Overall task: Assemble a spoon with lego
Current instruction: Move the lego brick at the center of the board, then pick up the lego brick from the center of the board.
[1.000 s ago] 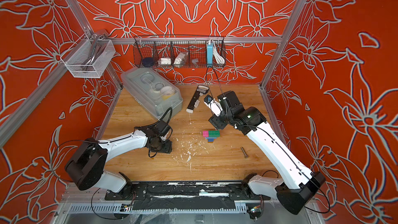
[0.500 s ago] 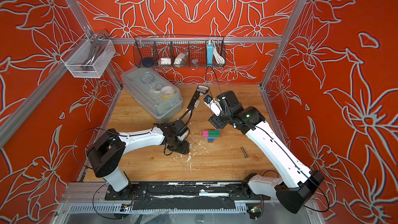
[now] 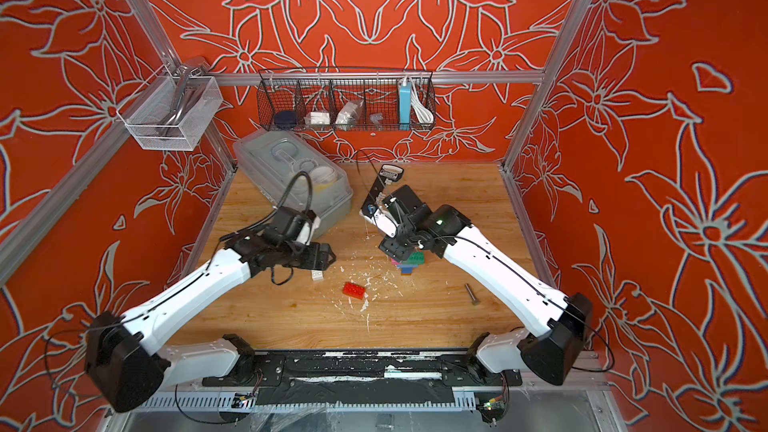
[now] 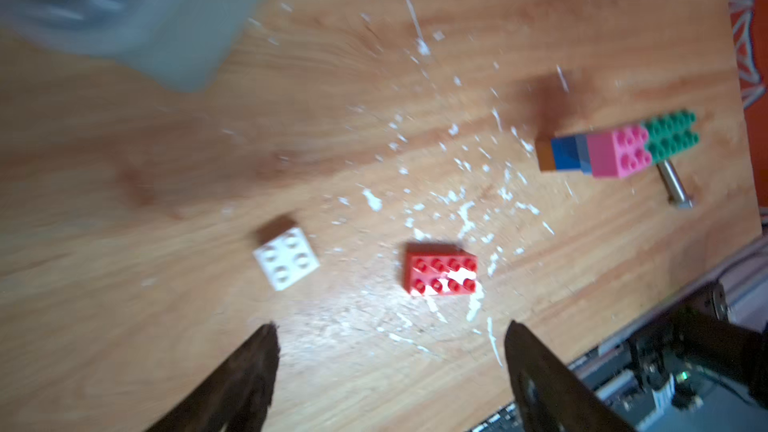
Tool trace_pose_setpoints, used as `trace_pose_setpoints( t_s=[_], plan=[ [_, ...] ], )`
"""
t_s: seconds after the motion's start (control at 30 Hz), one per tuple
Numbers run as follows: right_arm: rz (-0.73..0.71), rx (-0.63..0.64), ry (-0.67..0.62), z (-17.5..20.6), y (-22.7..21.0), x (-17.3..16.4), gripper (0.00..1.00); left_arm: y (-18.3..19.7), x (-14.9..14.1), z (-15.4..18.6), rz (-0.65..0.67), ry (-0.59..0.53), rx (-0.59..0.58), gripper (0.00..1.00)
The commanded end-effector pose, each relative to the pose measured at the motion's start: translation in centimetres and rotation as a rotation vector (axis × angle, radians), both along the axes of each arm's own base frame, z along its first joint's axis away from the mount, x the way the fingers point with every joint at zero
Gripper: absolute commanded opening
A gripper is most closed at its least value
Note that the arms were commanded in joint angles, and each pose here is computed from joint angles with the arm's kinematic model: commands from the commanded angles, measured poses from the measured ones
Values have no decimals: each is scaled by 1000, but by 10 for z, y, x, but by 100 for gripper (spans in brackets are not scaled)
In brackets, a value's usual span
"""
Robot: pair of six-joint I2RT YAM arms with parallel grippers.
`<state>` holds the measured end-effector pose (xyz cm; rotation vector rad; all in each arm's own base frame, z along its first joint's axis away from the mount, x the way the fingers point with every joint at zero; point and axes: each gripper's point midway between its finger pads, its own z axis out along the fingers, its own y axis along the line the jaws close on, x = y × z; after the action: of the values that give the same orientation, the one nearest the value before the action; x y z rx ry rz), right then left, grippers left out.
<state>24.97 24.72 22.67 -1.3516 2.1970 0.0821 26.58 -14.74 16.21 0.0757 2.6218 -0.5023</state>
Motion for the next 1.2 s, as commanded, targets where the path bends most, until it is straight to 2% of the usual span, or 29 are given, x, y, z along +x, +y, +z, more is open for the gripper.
trace_pose_setpoints(
  t_s=[0.0, 0.2, 0.33, 0.47, 0.7, 1.17],
  plan=[
    [25, 9, 100, -34, 32, -14, 67, 32, -21, -12, 18, 69, 14, 85],
    [113, -85, 238, -105, 80, -35, 49, 58, -25, -16, 97, 44, -15, 86],
    [126, -139, 317, -142, 97, -42, 46, 63, -27, -22, 110, 44, -21, 87],
    [142, -187, 349, -164, 107, -44, 44, 62, -26, -22, 107, 40, -28, 87],
    [166, -246, 409, -184, 114, -56, 42, 62, -26, -22, 102, 38, -32, 87],
    [120, -298, 389, -185, 103, -57, 41, 60, -25, -22, 96, 33, -43, 87]
  ],
)
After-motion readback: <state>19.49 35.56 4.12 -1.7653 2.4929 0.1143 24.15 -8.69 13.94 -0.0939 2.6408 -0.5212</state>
